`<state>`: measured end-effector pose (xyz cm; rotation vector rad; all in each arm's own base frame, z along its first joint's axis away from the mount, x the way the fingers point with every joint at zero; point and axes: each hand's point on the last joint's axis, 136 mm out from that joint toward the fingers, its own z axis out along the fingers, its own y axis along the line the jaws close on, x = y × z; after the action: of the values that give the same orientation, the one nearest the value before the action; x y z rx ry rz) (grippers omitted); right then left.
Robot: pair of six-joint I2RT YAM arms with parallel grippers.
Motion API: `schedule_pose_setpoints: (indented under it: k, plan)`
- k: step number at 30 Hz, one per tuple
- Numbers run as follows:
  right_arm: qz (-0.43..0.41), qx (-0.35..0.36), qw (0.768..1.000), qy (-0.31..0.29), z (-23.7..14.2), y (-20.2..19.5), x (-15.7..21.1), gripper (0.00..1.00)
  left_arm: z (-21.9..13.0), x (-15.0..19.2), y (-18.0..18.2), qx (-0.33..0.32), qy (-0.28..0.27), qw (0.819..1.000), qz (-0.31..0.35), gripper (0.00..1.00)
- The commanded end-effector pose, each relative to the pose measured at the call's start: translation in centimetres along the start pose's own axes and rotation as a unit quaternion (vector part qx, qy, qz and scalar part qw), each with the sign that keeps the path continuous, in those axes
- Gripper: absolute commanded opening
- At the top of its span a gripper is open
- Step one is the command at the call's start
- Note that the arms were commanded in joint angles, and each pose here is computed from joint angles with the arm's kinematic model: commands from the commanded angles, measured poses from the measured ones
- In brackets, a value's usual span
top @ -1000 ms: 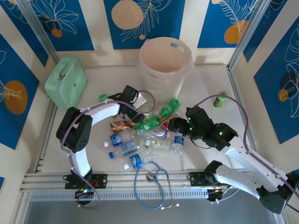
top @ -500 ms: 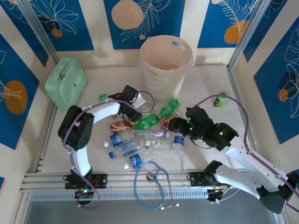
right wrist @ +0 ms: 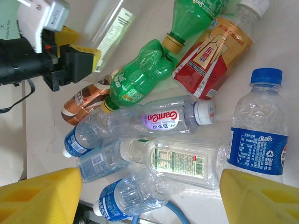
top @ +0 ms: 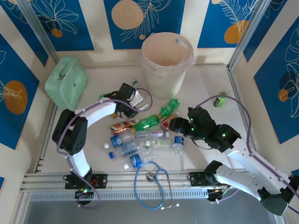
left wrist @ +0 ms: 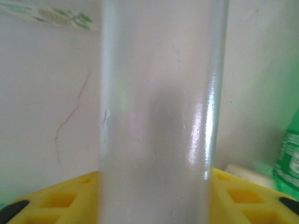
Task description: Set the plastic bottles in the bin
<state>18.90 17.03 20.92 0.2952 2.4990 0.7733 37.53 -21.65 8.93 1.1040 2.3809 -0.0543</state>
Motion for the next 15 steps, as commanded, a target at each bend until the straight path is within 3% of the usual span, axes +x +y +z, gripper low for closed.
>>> schedule_pose_setpoints:
  k: [1, 8, 15]
  plan:
    - [0.007, 0.0, 1.0, -0.009, -0.1, -0.3, 0.0, 0.78, -2.5, -0.4, 0.8, -0.013, -0.01, 1.0, -0.005, 0.4]
    - [0.011, -0.004, 1.0, -0.016, -0.5, -0.5, 0.0, 0.78, -6.3, -2.0, 2.0, -0.043, -0.045, 0.998, -0.034, 0.35]
    - [0.009, -0.002, 1.0, -0.024, -1.0, -0.9, -0.2, 0.78, -15.0, -6.6, 1.9, -0.017, -0.171, 0.978, -0.118, 0.36]
